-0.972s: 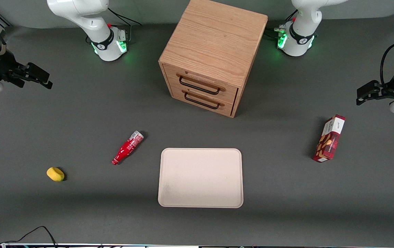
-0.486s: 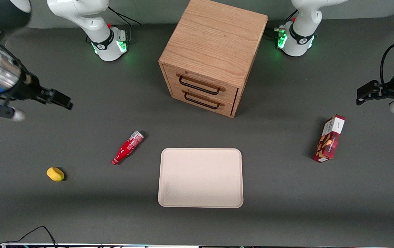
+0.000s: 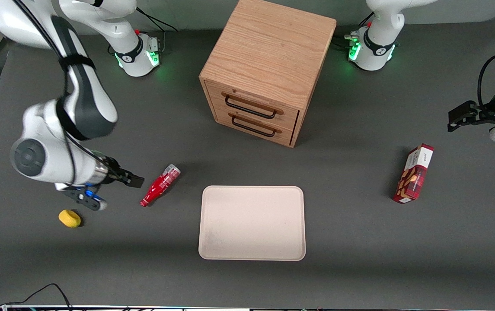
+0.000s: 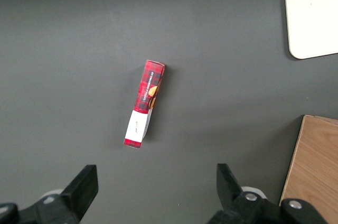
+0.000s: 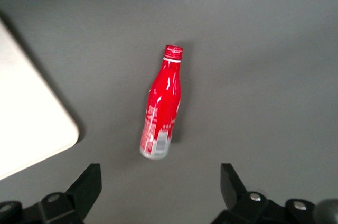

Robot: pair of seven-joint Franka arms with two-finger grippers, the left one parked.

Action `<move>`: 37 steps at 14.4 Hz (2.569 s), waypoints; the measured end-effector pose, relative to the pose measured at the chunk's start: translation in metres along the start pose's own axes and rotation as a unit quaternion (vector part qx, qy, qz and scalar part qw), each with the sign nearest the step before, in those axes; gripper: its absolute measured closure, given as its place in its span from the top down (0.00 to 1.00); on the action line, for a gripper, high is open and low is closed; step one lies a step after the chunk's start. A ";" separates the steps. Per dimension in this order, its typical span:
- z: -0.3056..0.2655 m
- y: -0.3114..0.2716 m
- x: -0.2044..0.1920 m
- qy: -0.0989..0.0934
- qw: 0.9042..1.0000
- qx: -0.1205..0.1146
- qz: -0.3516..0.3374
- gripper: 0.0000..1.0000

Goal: Place coke bottle on tray
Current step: 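Move the open right gripper down over the red Coca-Cola bottle's neck, then close the right gripper around the bottle's body, then lift the bottle off the table with the right gripper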

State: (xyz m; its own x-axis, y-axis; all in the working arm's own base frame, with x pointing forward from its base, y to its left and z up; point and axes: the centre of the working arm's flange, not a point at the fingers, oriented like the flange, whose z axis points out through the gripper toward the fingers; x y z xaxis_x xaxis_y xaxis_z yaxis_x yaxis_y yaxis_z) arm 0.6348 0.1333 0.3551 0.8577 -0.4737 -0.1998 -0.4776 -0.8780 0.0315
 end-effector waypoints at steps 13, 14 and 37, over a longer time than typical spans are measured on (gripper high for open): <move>0.150 0.004 0.009 0.023 0.998 0.026 0.061 1.00; 0.156 0.005 0.008 0.022 0.997 0.025 0.065 1.00; -0.039 0.000 -0.012 0.031 0.999 0.020 -0.024 0.56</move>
State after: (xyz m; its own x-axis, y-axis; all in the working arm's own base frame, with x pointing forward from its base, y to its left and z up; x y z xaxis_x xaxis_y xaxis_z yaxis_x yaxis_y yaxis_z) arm 0.6321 0.1364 0.3958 0.8898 -0.4350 -0.1381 -0.4411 -0.8973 -0.0154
